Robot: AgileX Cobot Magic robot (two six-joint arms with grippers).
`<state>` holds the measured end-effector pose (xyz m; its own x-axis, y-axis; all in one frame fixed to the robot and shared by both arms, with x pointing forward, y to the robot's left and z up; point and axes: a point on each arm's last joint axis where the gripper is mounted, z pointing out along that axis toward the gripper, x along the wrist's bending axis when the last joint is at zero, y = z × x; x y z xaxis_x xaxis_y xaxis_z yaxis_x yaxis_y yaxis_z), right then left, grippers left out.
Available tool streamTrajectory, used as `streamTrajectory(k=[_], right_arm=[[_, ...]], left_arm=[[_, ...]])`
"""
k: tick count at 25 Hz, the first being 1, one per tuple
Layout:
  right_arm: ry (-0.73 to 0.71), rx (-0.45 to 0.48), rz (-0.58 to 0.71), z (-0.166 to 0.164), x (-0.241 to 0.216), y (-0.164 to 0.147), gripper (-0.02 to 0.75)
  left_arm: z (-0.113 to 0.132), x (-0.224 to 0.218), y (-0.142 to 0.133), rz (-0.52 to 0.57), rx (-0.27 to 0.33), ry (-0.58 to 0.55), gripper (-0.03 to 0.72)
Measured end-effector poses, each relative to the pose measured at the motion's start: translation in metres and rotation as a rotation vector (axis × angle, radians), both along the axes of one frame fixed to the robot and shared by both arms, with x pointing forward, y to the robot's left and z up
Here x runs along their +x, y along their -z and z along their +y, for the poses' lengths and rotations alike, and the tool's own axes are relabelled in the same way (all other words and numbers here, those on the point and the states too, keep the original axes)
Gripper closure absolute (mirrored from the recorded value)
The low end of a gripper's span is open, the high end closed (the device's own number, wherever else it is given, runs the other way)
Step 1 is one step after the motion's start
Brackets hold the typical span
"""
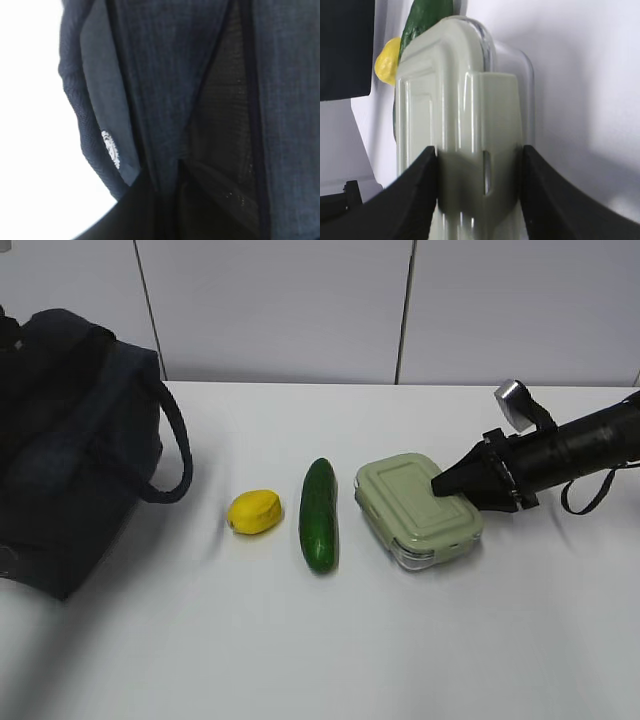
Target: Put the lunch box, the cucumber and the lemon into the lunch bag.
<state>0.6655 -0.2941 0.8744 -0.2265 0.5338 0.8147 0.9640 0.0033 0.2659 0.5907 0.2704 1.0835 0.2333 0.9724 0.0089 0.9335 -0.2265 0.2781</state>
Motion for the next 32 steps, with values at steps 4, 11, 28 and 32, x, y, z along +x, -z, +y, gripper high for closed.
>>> streamTrajectory(k=[4, 11, 28, 32], right_arm=[[0.029, -0.022, -0.014, -0.001, 0.002, -0.006, 0.368], [0.065, -0.047, -0.041, -0.003, 0.005, -0.019, 0.369], [0.006, 0.005, -0.160, 0.051, 0.000, -0.085, 0.369], [-0.020, 0.017, -0.188, 0.066, -0.004, -0.100, 0.369]], left_arm=[[-0.003, -0.001, 0.000, 0.006, 0.017, 0.014, 0.681], [-0.004, -0.001, 0.000, 0.006, 0.048, 0.019, 0.682], [-0.005, -0.001, 0.000, 0.007, 0.056, 0.010, 0.683], [-0.006, -0.002, 0.000, 0.007, 0.053, 0.011, 0.683]])
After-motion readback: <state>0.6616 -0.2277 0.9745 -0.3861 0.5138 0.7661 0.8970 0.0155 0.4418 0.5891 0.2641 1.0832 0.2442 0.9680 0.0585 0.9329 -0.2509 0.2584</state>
